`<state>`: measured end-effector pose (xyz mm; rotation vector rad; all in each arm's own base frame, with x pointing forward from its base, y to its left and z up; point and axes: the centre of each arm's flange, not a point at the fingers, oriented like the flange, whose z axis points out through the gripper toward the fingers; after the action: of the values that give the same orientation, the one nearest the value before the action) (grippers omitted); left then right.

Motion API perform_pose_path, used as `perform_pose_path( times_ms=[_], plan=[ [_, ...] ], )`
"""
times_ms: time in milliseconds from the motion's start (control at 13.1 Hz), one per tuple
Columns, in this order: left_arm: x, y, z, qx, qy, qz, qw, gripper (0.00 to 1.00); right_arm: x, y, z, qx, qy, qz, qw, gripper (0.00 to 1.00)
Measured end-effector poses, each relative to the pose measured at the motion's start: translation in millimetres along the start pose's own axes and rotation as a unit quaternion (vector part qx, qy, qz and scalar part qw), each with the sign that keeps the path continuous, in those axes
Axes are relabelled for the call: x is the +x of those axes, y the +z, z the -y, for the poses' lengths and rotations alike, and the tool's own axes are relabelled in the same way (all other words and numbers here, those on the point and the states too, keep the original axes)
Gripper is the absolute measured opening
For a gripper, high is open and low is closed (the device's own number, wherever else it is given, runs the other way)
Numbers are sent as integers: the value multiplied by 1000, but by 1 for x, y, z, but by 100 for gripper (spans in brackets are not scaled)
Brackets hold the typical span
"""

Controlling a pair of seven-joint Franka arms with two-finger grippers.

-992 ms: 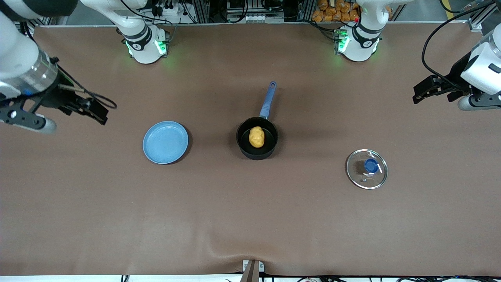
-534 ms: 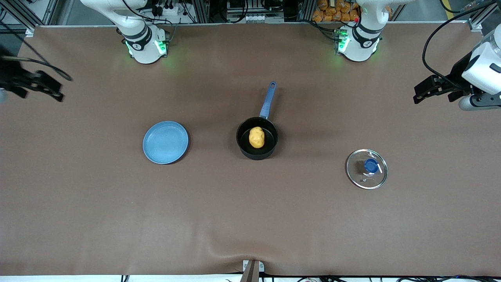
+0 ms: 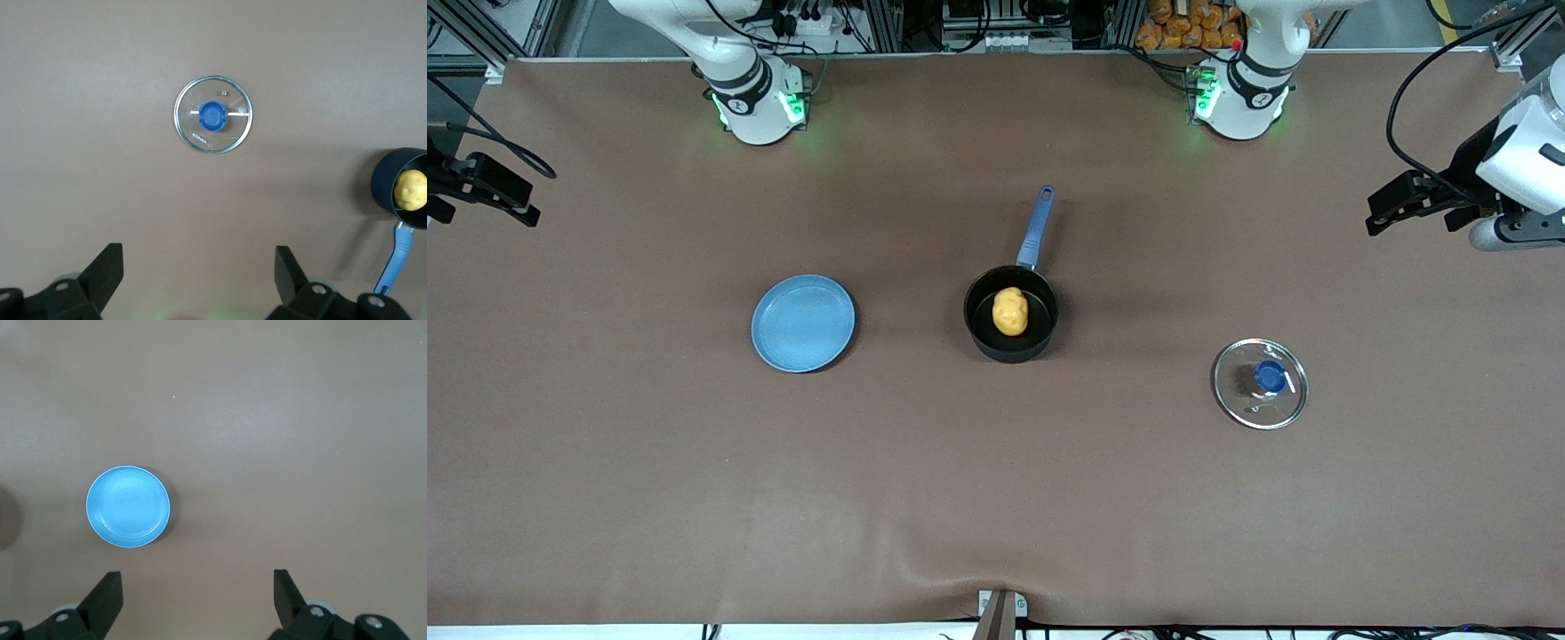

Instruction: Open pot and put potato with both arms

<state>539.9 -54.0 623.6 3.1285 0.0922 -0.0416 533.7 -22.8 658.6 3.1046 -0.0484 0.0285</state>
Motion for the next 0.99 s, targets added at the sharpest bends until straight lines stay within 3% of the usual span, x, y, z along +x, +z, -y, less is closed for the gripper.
perform_pose_path(
  times_ms=[229, 992],
  plan=[
    [0, 0, 0, 0, 0, 0, 1000, 100, 3, -9, 0, 0, 0, -9, 1000, 100],
    [-5, -13, -1, 1, 4, 2, 1000, 100, -2, -12, 13, 0, -12, 10, 1000, 100]
  ],
)
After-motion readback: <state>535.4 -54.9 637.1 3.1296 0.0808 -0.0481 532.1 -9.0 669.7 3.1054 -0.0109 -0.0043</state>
